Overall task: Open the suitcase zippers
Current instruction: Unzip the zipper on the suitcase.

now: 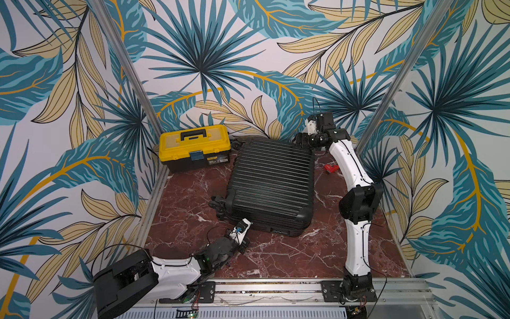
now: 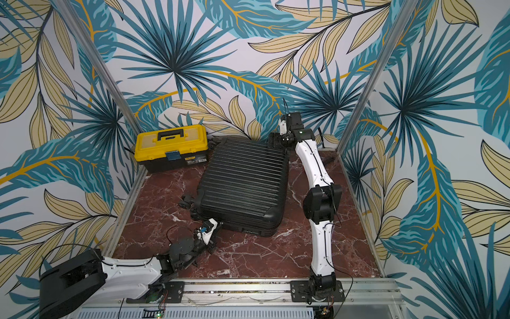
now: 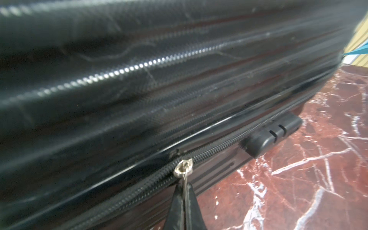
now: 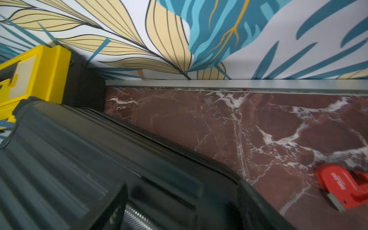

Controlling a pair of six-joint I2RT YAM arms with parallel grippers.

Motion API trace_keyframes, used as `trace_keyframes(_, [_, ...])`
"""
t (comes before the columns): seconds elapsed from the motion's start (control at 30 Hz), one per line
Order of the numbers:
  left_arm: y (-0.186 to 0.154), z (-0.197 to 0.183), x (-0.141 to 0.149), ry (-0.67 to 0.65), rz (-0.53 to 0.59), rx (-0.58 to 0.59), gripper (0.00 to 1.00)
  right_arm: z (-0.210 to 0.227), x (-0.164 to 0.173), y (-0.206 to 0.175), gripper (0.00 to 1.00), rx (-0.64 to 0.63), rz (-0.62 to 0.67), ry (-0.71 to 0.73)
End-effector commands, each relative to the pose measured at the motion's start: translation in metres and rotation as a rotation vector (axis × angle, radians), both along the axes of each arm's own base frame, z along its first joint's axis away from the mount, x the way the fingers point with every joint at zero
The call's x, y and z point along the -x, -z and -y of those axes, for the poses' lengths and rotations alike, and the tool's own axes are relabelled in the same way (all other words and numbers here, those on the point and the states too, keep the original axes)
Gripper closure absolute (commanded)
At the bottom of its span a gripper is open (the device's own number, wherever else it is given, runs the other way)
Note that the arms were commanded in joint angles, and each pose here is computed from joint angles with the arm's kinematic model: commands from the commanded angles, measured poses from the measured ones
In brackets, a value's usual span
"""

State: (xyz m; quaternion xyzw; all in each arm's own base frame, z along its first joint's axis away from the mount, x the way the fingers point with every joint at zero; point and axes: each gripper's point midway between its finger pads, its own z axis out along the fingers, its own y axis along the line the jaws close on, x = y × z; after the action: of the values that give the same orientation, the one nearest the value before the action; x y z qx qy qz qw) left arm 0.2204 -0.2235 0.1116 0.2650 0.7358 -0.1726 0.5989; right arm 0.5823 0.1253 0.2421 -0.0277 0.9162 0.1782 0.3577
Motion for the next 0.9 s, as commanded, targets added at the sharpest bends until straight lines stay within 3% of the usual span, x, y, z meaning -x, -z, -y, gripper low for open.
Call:
trace_keyframes(0.0, [-0.043, -0.005, -0.019, -0.099, 0.058, 0.125, 1.00, -0.042, 0.028, 0.035, 0.15, -0.120, -0.155, -0.194])
trace_keyframes(0.2, [-0.046, -0.013, -0.030, -0.168, 0.030, 0.127, 1.00, -0.046, 0.074, 0.063, 0.22, -0.131, -0.315, -0.283])
trace_keyframes(0.5, [-0.054, -0.018, -0.047, -0.210, -0.006, 0.149, 1.00, -0.017, 0.145, 0.094, 0.33, 0.013, -0.443, -0.255])
trace_keyframes(0.63, [-0.055, -0.007, -0.050, -0.185, -0.021, 0.150, 1.00, -0.011, 0.181, 0.098, 0.35, 0.013, -0.471, -0.224])
trace_keyframes(0.77, [-0.058, 0.004, -0.055, -0.159, -0.022, 0.135, 1.00, -0.007, 0.215, 0.104, 0.39, 0.099, -0.467, -0.177])
trace_keyframes(0.87, [-0.060, 0.009, -0.056, -0.143, -0.019, 0.133, 1.00, 0.000, 0.223, 0.062, 0.38, 0.179, -0.358, -0.110])
